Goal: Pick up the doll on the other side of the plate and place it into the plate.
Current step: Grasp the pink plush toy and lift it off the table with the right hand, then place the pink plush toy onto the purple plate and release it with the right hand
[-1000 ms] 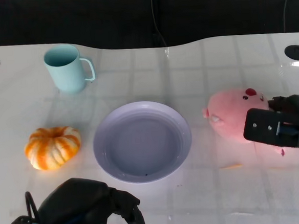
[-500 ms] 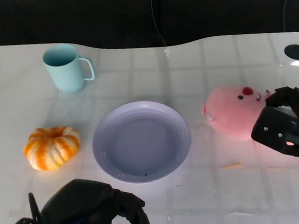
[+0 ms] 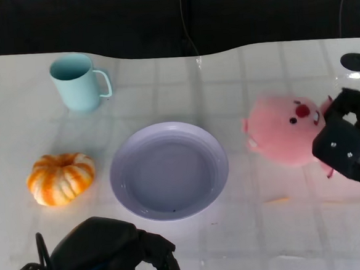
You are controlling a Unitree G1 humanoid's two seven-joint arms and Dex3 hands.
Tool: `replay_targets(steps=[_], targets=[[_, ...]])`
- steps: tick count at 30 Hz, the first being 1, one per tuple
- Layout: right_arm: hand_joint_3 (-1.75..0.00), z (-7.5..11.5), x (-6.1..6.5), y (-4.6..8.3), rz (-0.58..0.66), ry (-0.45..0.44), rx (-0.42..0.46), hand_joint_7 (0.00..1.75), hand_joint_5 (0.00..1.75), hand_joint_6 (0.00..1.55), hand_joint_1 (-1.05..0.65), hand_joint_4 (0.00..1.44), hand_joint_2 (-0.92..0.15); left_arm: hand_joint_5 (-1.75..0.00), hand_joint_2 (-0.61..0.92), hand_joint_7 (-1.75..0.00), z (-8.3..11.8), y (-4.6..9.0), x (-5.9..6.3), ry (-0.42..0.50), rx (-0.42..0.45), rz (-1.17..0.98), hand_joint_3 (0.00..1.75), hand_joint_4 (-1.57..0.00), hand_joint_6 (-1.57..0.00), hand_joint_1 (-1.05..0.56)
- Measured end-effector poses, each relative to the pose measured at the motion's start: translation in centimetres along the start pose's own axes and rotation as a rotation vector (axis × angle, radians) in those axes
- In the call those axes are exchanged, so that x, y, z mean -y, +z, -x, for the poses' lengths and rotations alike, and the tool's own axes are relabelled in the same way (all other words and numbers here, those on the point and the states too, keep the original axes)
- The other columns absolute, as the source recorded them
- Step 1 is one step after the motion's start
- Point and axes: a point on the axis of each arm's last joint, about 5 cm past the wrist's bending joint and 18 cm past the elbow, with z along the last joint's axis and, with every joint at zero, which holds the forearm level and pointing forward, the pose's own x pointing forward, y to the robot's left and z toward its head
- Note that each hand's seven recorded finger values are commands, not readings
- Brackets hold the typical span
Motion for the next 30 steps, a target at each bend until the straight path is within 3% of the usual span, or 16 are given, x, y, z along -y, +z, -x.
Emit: replay_targets(steps=[4, 13, 19, 24, 28, 30], targets=[[-1.26, 0.0, 0.2, 1.0, -0.055, -0.008, 0.053, 1.75, 1.75, 0.76, -0.12, 0.91, -0.40, -1.26, 0.92, -0.46, -0.1, -0.2, 0.2, -0.005, 0.001, 0.000, 0.19, -0.78, -0.97, -0.24], [-1.27, 0.3, -0.8, 4.6, -0.192, 0.081, 0.193, 1.75, 1.75, 0.76, -0.09, 0.92, -0.37, -1.24, 0.92, -0.46, -0.2, -0.3, 0.5, -0.014, -0.002, -0.002, 0.20, -0.78, -0.96, -0.23], [-1.31, 0.3, -2.1, 7.6, -0.221, 0.167, 0.268, 1.75, 1.75, 0.76, -0.10, 0.93, -0.36, -1.25, 0.92, -0.45, -0.6, -0.2, 0.9, -0.007, 0.004, 0.006, 0.18, -0.80, -0.97, -0.22], [-1.23, -0.1, -3.3, 10.1, -0.198, 0.219, 0.310, 1.71, 1.75, 0.75, -0.12, 0.93, -0.40, -1.25, 0.92, -0.44, -1.0, 0.0, 1.1, -0.007, 0.013, 0.007, 0.19, -0.80, -0.97, -0.23], [-1.20, -0.3, -4.7, 10.8, -0.188, 0.274, 0.321, 1.74, 1.75, 0.75, -0.10, 0.92, -0.41, -1.24, 0.92, -0.44, -1.1, 0.2, 1.3, -0.005, 0.016, 0.013, 0.21, -0.79, -0.98, -0.23], [-1.24, -0.3, -5.3, 11.0, -0.183, 0.297, 0.315, 1.71, 1.75, 0.77, -0.10, 0.91, -0.37, -1.24, 0.92, -0.43, -1.2, 0.3, 1.3, -0.008, 0.017, 0.006, 0.19, -0.80, -0.99, -0.23]])
